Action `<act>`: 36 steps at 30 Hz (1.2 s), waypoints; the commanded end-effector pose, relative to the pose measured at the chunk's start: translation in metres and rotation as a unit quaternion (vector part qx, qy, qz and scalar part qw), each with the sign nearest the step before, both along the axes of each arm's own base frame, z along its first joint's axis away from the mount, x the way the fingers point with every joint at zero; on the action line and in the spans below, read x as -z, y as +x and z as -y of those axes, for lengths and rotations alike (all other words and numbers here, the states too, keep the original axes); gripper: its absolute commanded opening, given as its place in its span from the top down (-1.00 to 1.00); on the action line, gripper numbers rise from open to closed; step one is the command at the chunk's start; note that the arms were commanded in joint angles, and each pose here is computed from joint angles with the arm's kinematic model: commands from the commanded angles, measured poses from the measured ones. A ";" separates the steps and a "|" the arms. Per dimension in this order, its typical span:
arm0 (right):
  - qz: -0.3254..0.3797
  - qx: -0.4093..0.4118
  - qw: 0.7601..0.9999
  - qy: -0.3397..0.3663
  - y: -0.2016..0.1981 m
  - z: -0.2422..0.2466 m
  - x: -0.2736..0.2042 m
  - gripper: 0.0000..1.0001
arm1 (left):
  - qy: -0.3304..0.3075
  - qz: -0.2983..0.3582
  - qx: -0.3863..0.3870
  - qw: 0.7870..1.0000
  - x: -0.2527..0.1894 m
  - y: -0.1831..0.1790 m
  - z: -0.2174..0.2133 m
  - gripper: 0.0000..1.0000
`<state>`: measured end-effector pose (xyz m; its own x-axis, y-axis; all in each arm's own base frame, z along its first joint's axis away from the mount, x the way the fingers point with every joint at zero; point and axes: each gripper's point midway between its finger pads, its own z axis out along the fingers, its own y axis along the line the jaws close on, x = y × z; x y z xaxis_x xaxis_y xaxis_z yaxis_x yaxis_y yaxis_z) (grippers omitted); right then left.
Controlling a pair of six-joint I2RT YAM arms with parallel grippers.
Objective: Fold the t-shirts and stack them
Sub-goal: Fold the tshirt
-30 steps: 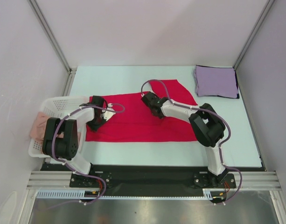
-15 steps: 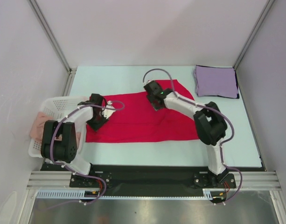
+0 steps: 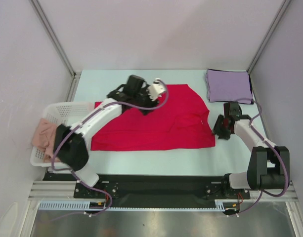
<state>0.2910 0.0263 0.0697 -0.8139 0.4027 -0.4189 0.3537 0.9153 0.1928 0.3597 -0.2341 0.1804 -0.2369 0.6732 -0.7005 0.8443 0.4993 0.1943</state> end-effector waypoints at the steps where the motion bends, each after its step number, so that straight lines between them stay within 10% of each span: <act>1: -0.015 0.043 0.996 0.072 -0.029 -0.008 0.008 0.11 | -0.056 -0.041 0.039 0.997 0.013 0.002 0.085 -0.22; 11: -0.063 0.088 0.991 0.084 -0.061 -0.005 0.042 0.07 | -0.063 -0.088 0.081 0.991 0.073 0.017 0.200 -0.29; 18: -0.077 0.094 0.990 0.074 -0.065 -0.001 0.052 0.10 | -0.035 -0.128 0.068 0.989 0.117 0.012 0.197 0.00; 27: -0.072 0.105 0.989 0.069 -0.062 0.006 0.057 0.72 | -0.014 -0.123 0.079 0.989 0.128 0.002 0.182 0.99; 36: -0.067 0.119 0.988 0.076 -0.065 0.011 0.052 0.95 | -0.040 -0.080 0.042 0.995 0.104 0.031 0.179 0.99</act>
